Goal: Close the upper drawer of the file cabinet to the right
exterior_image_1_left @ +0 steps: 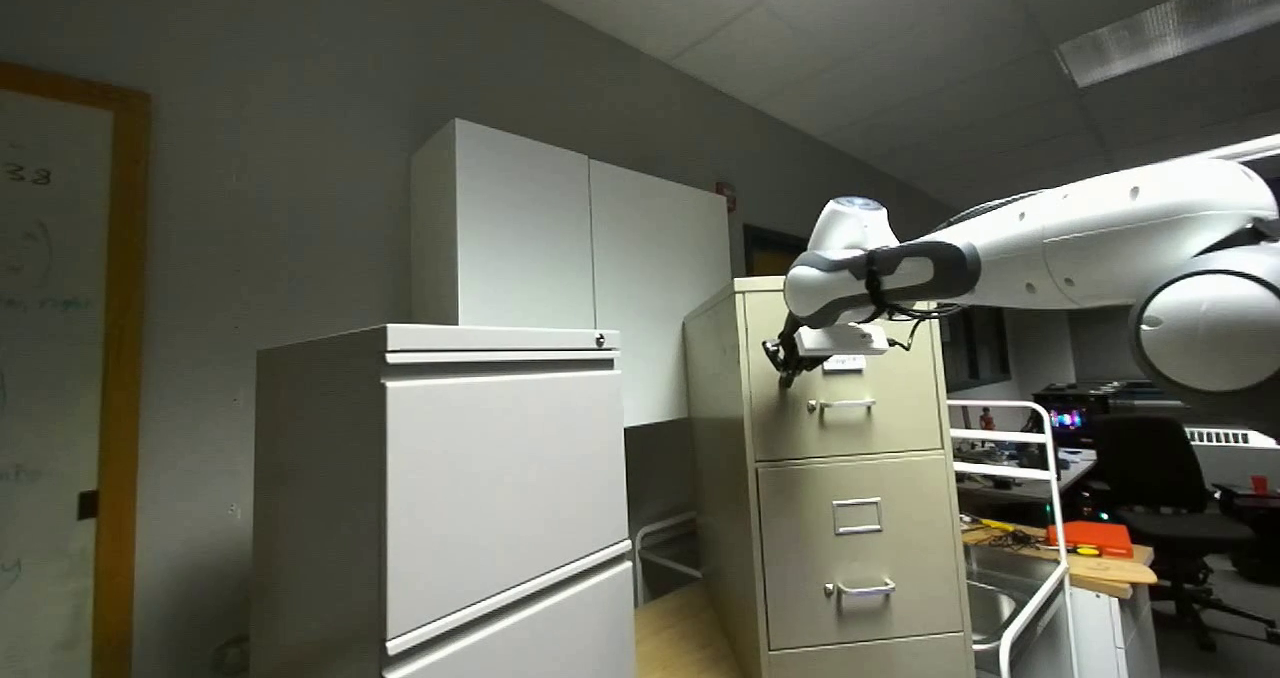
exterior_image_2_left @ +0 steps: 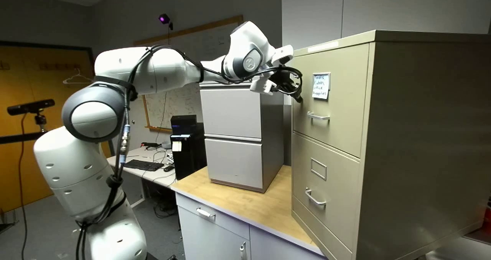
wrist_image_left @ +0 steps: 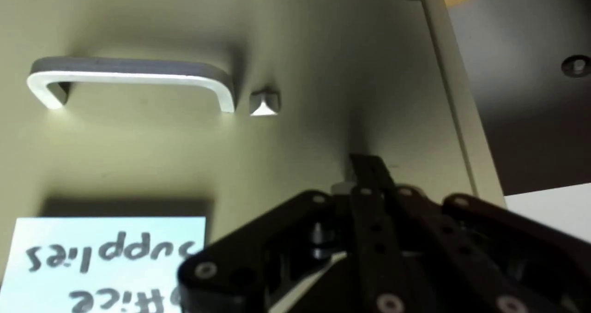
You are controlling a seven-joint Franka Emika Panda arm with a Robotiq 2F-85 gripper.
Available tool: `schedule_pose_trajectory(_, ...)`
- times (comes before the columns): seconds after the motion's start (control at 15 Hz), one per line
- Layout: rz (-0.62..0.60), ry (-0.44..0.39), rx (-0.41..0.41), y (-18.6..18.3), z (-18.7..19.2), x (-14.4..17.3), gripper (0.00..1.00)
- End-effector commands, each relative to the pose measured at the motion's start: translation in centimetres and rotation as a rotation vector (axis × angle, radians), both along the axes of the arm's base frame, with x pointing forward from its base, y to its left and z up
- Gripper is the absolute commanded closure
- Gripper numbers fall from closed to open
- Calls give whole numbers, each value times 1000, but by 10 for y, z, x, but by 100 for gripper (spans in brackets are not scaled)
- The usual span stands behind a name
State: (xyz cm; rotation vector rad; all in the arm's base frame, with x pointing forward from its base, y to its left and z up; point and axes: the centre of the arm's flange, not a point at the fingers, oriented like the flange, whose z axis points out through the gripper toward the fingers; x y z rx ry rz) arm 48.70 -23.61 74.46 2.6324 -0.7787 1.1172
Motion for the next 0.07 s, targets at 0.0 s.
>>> schedule_pose_trajectory(0.0,22,13,6,-30,-10,72,100)
